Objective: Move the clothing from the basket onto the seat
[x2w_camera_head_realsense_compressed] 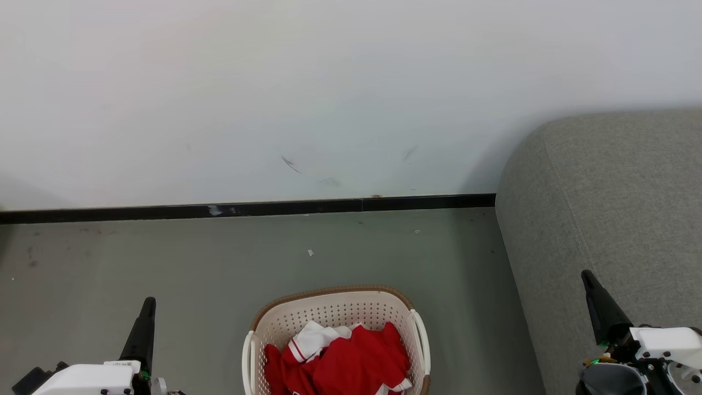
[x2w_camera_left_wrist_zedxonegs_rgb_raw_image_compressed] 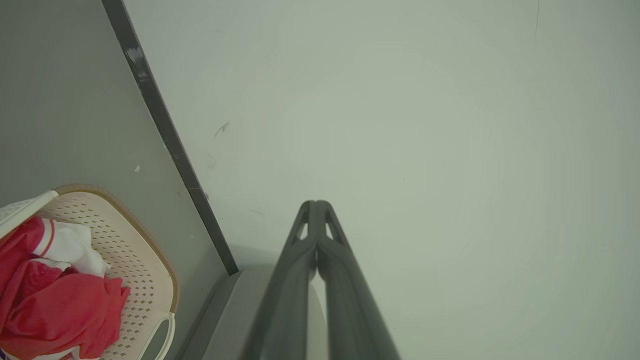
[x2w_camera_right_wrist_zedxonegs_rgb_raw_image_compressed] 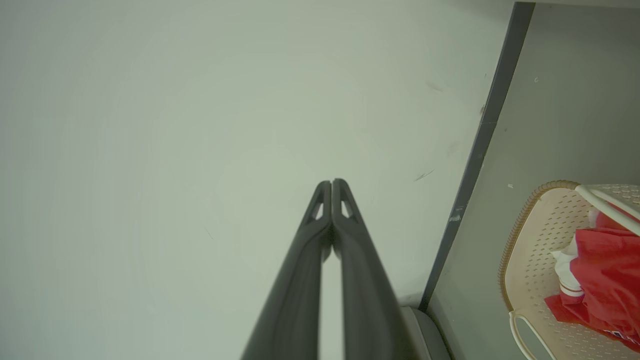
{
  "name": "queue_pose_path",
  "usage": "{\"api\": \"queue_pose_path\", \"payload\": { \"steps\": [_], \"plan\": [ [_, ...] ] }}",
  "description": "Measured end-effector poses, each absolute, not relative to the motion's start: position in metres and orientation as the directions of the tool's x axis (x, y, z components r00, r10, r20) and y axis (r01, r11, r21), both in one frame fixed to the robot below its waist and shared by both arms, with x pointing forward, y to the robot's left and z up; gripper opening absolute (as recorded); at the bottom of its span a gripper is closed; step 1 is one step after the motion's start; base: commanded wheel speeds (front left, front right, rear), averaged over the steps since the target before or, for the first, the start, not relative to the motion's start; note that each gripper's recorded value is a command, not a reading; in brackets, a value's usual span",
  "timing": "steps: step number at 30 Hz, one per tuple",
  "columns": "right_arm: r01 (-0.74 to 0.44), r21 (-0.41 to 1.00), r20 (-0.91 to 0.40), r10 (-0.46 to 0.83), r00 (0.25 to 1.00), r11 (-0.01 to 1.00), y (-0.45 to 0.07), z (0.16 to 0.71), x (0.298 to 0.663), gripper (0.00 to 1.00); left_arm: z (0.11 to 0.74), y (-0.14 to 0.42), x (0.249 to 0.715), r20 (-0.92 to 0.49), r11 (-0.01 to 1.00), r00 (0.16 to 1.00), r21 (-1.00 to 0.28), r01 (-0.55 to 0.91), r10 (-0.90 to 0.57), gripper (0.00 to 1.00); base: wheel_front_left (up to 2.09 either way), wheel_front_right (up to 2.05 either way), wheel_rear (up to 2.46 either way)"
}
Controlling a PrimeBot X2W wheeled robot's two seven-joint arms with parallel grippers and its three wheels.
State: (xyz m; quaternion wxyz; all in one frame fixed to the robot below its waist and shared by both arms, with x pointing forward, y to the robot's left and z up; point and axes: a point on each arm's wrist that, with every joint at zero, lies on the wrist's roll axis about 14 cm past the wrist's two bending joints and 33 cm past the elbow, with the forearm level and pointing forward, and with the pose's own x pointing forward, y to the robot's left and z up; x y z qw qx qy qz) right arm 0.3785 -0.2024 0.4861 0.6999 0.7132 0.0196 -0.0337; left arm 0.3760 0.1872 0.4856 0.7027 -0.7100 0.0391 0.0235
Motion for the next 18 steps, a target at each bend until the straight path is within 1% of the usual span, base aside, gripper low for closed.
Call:
{"api": "queue_pose_path", "payload": {
  "steps": [18],
  "plan": [
    [0.075,0.997,-0.076,-0.019,0.997,-0.019,-0.2022,0.4861,0.3785,0.00,0.4856,0.1873,0.3760,-0.088,-0.009,0.996,-0.996,-0.088,-0.023,0.00,0.00,0.00,0.00]
  ]
}}
